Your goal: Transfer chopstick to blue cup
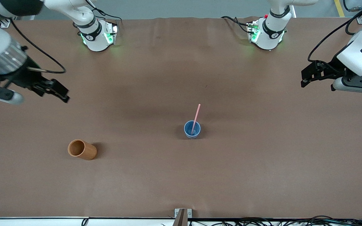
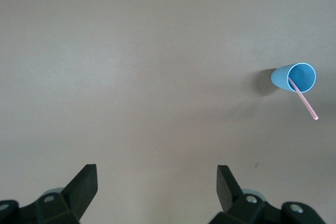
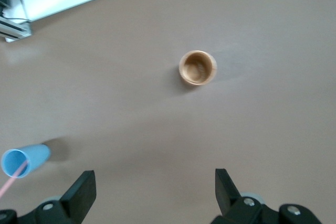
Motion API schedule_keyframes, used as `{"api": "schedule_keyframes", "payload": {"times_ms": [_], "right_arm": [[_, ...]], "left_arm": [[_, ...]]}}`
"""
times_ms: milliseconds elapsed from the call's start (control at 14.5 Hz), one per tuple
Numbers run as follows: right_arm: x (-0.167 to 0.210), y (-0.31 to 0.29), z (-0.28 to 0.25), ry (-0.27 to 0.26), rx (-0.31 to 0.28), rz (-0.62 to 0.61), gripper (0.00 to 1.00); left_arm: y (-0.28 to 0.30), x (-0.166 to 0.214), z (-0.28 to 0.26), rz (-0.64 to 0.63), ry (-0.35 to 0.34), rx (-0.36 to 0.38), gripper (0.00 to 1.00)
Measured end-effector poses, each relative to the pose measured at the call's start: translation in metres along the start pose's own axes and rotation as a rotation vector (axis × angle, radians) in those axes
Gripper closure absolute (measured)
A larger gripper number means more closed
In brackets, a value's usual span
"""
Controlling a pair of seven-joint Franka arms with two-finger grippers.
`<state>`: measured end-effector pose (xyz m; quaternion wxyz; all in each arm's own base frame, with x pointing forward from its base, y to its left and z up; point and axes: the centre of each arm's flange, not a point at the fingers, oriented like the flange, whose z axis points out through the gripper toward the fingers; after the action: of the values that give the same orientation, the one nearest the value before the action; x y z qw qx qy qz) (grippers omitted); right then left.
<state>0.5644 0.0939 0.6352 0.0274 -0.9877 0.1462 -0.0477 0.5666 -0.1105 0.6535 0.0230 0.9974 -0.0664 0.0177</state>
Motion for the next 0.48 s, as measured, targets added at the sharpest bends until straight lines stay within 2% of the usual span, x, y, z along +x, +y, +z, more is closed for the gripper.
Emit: {"api": "schedule_keyframes", "payload": {"times_ms": [484], "right_arm": [[-0.028,0.098,-0.035,-0.017,-0.041,-0.046,0.0]], "left_arm": [[0.0,0.0,0.0,0.0,0.001,0.0,0.0]]}}
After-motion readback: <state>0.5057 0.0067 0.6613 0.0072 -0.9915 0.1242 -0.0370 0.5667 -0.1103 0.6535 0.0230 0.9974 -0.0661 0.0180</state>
